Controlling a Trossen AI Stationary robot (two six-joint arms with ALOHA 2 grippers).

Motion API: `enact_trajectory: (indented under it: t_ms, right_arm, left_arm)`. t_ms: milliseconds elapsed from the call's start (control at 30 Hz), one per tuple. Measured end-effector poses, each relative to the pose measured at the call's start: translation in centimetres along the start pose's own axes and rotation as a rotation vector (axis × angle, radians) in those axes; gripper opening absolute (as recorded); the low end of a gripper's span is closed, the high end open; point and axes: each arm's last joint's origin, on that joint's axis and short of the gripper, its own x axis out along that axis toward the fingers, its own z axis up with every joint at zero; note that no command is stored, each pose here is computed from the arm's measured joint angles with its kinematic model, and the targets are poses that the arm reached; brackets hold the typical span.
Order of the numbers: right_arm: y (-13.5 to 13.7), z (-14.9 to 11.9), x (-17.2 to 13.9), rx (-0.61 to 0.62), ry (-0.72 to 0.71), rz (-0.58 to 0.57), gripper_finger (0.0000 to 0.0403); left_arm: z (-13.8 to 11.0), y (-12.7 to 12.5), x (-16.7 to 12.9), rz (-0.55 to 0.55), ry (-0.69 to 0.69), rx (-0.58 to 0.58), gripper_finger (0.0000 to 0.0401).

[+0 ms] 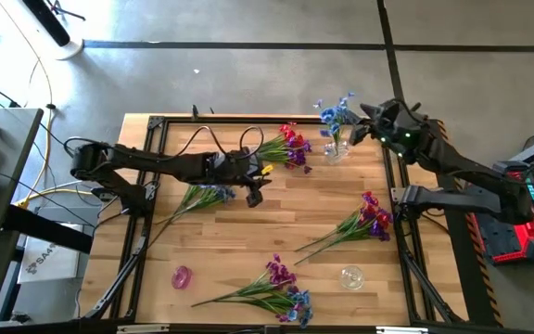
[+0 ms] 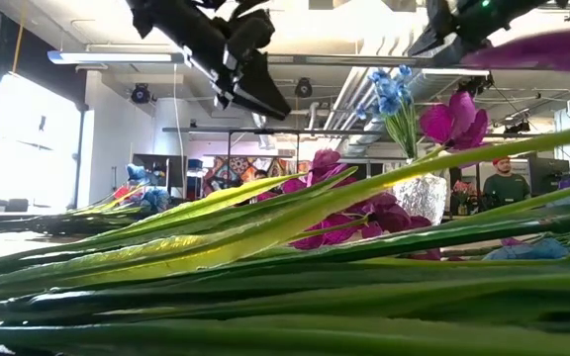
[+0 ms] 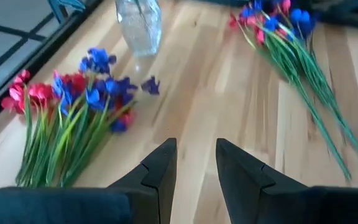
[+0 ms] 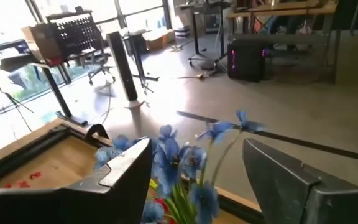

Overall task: Sort flowers into vase by color
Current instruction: Put the top blue flower into the top transparent flower vase

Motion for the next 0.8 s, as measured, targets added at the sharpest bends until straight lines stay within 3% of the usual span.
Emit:
enact_trajectory:
  t_ms: [267,500,800]
  right_arm:
    - [0.2,-0.7,-2.5,-0.017,0.072,0.095,0.0238]
    - [1.9,-1.6,-3.1,-0.026,0.133,0.214,0.0238]
    - [4.6,-3.3,-4.0,-0.093,0.238,0.347,0.0238]
  left_arm:
    - [-2.2,-1.2,0.5,-0.019,0.055,0.030,0.0102]
    - [-3.8,0.0,1.1,0.009,0.056,-0.010,0.0102]
    - [-7.0,0.8,-0.9,0.113,0.418,-0.140,0.0101]
